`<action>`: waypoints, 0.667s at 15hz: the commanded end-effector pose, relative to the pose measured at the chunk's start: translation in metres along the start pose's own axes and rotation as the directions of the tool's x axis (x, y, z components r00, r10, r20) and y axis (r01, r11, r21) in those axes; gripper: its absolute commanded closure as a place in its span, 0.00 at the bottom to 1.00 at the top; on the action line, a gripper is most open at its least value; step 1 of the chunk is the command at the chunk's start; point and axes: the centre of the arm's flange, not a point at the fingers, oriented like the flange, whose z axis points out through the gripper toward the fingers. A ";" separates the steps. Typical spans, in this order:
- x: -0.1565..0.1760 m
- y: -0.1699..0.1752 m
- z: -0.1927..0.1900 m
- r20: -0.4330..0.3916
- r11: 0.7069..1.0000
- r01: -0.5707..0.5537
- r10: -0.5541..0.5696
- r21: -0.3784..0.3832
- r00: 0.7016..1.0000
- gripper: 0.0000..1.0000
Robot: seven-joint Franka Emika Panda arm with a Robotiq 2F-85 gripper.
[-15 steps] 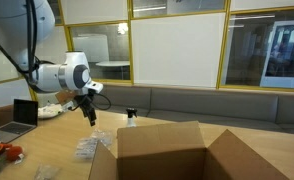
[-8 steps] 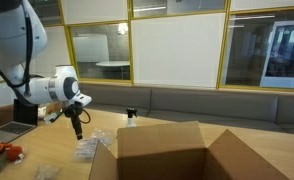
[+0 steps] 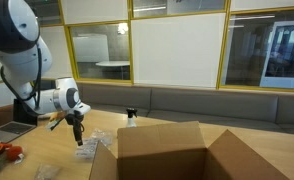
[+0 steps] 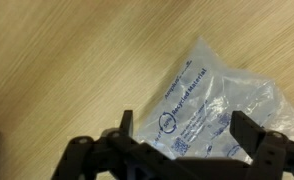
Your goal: Place the clear plastics and spray bottles inside the brown box
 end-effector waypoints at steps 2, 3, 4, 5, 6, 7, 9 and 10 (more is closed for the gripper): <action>0.027 -0.023 0.019 -0.055 0.996 -0.085 0.086 0.012 0.995 0.00; 0.034 -0.023 0.023 -0.052 0.993 -0.116 0.117 0.016 0.992 0.00; 0.041 -0.022 0.028 -0.056 0.989 -0.148 0.148 0.017 0.987 0.00; 0.046 -0.021 0.032 -0.056 0.985 -0.173 0.174 0.018 0.983 0.00; 0.051 -0.022 0.038 -0.060 0.981 -0.194 0.194 0.011 0.979 0.00; 0.054 -0.022 0.044 -0.058 0.978 -0.210 0.210 0.008 0.976 0.00; 0.057 -0.024 0.055 -0.053 0.972 -0.234 0.234 -0.001 0.971 0.00; 0.056 -0.025 0.062 -0.051 0.971 -0.241 0.240 -0.005 0.969 0.00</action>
